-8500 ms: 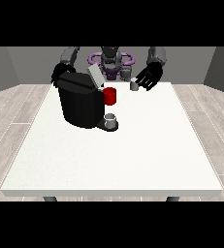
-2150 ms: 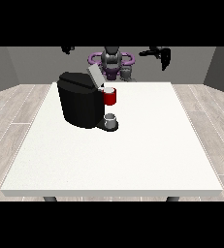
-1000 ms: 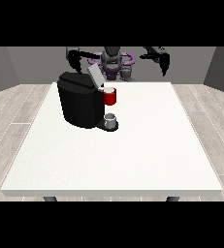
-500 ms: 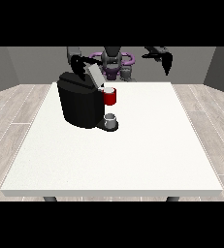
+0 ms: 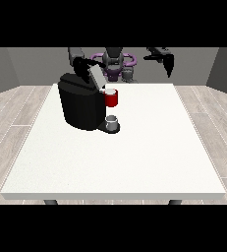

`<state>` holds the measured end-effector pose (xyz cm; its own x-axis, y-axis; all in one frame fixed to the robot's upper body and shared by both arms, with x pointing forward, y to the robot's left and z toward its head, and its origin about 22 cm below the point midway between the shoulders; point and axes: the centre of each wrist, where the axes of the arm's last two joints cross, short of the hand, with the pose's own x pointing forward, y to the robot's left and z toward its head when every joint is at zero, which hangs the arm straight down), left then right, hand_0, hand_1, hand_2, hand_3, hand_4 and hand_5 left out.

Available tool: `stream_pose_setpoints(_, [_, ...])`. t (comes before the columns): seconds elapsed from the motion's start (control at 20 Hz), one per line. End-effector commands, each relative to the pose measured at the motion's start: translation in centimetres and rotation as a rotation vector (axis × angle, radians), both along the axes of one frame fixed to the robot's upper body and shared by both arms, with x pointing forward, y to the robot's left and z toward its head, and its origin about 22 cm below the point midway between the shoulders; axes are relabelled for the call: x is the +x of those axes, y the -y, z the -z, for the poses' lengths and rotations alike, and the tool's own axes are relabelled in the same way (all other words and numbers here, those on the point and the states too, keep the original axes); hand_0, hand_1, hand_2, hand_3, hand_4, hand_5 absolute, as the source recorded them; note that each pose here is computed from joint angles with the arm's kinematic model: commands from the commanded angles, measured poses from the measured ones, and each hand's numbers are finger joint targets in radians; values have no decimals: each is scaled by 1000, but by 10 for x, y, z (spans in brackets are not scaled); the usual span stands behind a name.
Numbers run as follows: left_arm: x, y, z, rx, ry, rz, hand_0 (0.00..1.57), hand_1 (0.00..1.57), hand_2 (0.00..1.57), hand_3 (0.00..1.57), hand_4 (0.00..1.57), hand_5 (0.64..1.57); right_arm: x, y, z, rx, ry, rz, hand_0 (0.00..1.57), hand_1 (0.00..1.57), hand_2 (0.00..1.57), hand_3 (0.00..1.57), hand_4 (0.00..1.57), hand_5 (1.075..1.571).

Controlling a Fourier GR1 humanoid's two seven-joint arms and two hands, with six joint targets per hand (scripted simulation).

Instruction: Insert the coffee pod into the coffee machine and close the lid

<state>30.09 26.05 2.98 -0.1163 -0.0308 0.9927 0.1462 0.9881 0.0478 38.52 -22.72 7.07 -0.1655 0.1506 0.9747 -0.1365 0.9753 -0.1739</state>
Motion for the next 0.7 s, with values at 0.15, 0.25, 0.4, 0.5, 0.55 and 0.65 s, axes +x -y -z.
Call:
stream_pose_setpoints(0.15, [1, -1, 3, 6, 30, 3, 0, 0, 0, 0, 0, 1571, 18, -16, -26, -22, 16, -23, 0, 0, 0, 0, 0, 1571])
stream_pose_setpoints(0.25, [-2, -15, 10, -1, 21, -10, 0, 0, 0, 0, 0, 1571, 10, -19, -7, -22, 45, -46, 0, 0, 0, 0, 0, 1571])
stream_pose_setpoints(0.4, [6, -18, -2, 5, 0, -26, 0, 0, 0, 0, 0, 1571, 17, -31, -25, -50, 11, -63, 0, 0, 0, 0, 182, 1571])
stream_pose_setpoints(0.5, [13, -22, -8, -12, 55, -31, 0, 0, 0, 0, 0, 1571, 20, -41, -30, -48, 55, -64, 0, 0, 0, 0, 154, 1571])
stream_pose_setpoints(0.55, [-2, 10, 16, -6, 29, -11, 0, 0, 0, 0, 24, 1571, 21, -38, -30, -65, 51, -67, 0, 0, 0, 0, 214, 1571])
stream_pose_setpoints(0.65, [-4, -7, 15, 13, 19, -24, 0, 0, 0, 0, 141, 1571, 21, -37, -38, -83, 60, -71, 0, 0, 0, 0, 0, 1571])
